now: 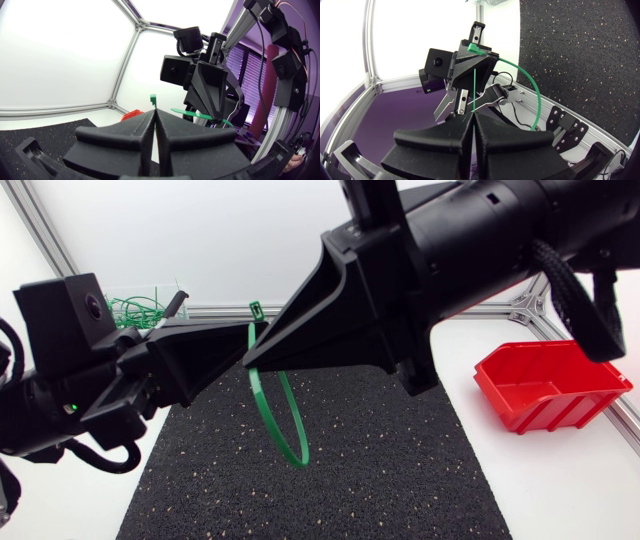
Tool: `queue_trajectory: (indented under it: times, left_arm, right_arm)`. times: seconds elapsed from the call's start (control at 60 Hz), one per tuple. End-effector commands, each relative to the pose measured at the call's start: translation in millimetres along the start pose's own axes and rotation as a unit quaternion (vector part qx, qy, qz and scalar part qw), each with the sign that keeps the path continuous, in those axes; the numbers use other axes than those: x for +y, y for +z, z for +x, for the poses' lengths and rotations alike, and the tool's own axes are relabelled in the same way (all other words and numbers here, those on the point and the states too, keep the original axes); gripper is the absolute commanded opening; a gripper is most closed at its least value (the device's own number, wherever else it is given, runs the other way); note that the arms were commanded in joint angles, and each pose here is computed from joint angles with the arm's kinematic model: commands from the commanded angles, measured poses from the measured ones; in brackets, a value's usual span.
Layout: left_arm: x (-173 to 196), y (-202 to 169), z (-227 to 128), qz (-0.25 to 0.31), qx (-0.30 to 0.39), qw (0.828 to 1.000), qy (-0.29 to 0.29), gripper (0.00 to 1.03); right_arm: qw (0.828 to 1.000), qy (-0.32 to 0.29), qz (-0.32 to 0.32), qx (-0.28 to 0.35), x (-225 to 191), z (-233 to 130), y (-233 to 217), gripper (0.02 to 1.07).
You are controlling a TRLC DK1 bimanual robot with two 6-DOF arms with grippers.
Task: Take a green cable tie from the red box, thread the tail through the head to close it, then place it in the transparent bin on the left.
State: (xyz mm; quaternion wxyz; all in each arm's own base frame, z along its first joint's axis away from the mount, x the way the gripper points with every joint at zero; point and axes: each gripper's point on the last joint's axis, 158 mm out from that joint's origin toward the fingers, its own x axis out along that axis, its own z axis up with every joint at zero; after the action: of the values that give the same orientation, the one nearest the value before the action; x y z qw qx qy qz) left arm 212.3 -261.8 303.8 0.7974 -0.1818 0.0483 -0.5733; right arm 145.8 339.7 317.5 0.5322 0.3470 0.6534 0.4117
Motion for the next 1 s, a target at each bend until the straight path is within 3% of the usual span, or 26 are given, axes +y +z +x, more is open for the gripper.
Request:
queue_trajectory:
  times: [0.0,0.983]
  left_arm:
    - [-5.1,-3.2,-3.5,0.014,-0.003,1.0,-0.006,0.04]
    - [-9.1,-8.6,-5.3,0.009,0.0,1.0,-0.01,0.04]
  right_arm:
    - [1.0,-0.004,0.013,0.004,-7.7,2.7,2.8,0.08]
    - [1.0,0.004,0.004,-0.001,-8.4,5.5,11.4,0.08]
